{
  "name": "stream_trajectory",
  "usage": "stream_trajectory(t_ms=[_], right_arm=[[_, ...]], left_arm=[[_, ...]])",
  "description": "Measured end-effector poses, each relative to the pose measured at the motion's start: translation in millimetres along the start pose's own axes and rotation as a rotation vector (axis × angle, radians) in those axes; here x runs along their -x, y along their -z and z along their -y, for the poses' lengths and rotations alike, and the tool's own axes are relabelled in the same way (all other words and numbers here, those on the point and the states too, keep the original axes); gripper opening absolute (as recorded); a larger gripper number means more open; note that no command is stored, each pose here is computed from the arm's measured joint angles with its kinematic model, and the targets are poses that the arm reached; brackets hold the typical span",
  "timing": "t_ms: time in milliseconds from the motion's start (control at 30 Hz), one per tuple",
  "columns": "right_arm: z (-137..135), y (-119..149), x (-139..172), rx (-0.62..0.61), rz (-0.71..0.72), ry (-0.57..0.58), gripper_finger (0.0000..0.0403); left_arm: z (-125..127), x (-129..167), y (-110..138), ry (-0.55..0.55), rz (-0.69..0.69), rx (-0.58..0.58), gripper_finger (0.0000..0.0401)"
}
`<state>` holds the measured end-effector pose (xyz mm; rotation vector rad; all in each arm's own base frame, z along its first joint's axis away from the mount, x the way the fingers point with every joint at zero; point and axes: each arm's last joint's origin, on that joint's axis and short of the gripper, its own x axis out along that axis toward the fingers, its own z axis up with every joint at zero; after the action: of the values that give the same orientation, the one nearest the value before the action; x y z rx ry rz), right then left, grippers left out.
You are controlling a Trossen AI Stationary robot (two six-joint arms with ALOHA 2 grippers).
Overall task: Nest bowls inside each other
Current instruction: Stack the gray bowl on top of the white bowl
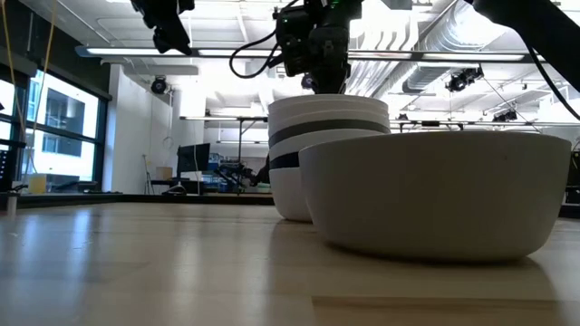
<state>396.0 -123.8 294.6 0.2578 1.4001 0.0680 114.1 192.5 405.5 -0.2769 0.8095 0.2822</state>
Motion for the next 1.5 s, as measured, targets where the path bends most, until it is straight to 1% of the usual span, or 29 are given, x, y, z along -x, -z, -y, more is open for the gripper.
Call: stream_trajectory(t_ms=[267,533,600,733,833,933,1033,1167,1267,1333,1500], right_arm=[[1,-1,-5,-0.003,-0.019,0.003,0.0],[1,2,6,0.001,0.015,0.003,0.0003],[1,2,6,0.001,0.017,-0.014,0.0012],[0,6,8,0.011,-0.015,-0.027,0.0043],[-6,14,15,0.032,-0.037,-0.093,0.0065],[-14,20,33,0.033,0.03,-0.181,0.0081],[-29,31,57,0.052,0.092,-0.208,0.0091],[-51,45,82,0.065,0.149,-0.203,0.0094],[-68,55,95,0.043,0.17,-0.17,0.0094],[-78,59,99,0.018,0.172,-0.141,0.0094],[-109,63,97,-0.037,0.153,-0.113,0.0094]], left_arm=[[0,0,0,0.0,0.0,0.008,0.0159],[0,0,0,0.0,0.0,0.002,0.0159],[0,0,0,-0.001,0.001,0.001,0.0159],[0,0,0,-0.002,0.003,0.003,0.0159],[0,0,0,-0.003,0.003,0.004,0.0159],[0,0,0,-0.004,0.004,0.004,0.0159],[0,0,0,-0.004,0.004,0.004,0.0159],[0,0,0,-0.004,0.004,0.005,0.0159],[0,0,0,-0.004,0.004,0.01,0.0159],[0,0,0,-0.005,0.003,0.015,0.0159],[0,0,0,-0.004,0.003,0.039,0.0159]])
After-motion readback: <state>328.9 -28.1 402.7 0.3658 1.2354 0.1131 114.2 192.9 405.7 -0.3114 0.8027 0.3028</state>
